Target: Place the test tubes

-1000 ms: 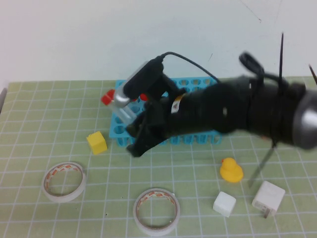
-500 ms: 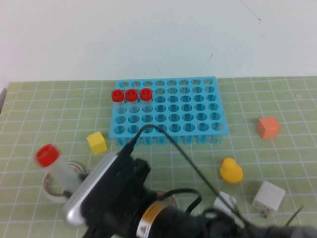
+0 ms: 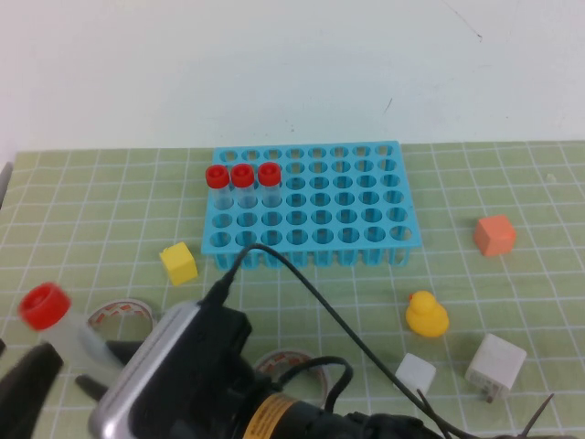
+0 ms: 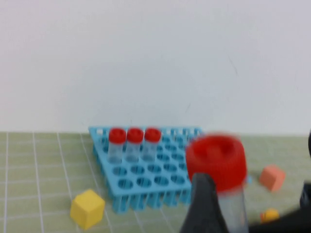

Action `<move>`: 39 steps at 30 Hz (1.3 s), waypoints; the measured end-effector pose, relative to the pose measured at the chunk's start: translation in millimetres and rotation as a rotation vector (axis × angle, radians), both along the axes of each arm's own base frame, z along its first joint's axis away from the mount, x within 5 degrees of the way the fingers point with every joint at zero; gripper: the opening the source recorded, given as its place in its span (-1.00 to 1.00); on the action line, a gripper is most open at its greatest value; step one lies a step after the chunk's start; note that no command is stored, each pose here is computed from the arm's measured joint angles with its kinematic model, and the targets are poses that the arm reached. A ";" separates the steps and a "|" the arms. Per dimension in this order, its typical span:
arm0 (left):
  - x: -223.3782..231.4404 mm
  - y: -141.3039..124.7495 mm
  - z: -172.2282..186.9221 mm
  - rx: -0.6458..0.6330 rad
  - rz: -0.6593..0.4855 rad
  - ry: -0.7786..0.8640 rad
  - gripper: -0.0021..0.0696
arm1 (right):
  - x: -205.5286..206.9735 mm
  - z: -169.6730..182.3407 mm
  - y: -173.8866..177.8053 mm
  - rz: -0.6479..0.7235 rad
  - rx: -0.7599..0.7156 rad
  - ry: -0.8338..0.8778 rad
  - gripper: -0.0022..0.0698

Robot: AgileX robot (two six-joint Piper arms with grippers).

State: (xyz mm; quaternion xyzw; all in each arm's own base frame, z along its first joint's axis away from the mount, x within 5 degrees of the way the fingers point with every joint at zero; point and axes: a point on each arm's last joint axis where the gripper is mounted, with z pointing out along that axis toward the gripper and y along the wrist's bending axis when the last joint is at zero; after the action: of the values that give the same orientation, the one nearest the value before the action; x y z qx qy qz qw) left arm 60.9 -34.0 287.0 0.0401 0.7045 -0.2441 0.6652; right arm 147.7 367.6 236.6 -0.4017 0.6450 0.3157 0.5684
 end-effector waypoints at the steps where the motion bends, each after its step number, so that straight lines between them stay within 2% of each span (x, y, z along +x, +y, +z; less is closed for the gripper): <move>1: 0.3 0.8 1.7 -0.023 0.009 -0.010 0.26 | -1.2 0.3 0.7 0.019 -0.007 -0.021 -0.29; 9: 2.4 6.9 6.5 -0.082 0.078 -0.045 0.28 | -4.3 1.6 2.5 0.062 -0.007 -0.052 -0.29; 19: 2.6 7.6 7.0 -0.069 0.087 -0.055 0.08 | -9.5 5.0 5.3 0.138 -0.010 -0.149 -0.29; 23: 2.2 6.4 6.6 -0.071 0.073 -0.050 -0.14 | -9.8 5.1 5.4 0.142 -0.010 -0.152 -0.29; 25: 2.0 5.8 6.3 -0.070 0.066 -0.047 -0.18 | -10.6 4.6 5.4 0.152 -0.014 -0.160 -0.29; 29: 1.9 5.3 6.1 -0.069 0.060 -0.045 -0.17 | -10.9 4.6 5.6 0.170 -0.020 -0.175 -0.29; 34: 0.9 2.8 5.2 -0.061 0.031 -0.035 0.00 | -15.1 6.8 7.3 0.210 -0.015 -0.232 -0.29; 39: 0.9 2.5 4.9 -0.050 0.029 -0.036 0.05 | -16.3 7.9 7.7 0.219 -0.009 -0.249 -0.29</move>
State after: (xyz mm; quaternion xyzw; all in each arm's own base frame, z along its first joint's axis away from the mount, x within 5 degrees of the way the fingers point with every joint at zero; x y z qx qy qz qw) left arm 61.8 -31.4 291.9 0.0177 0.6867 -0.2514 0.6818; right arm 131.5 375.4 244.4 -0.5082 0.5232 0.3209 0.6042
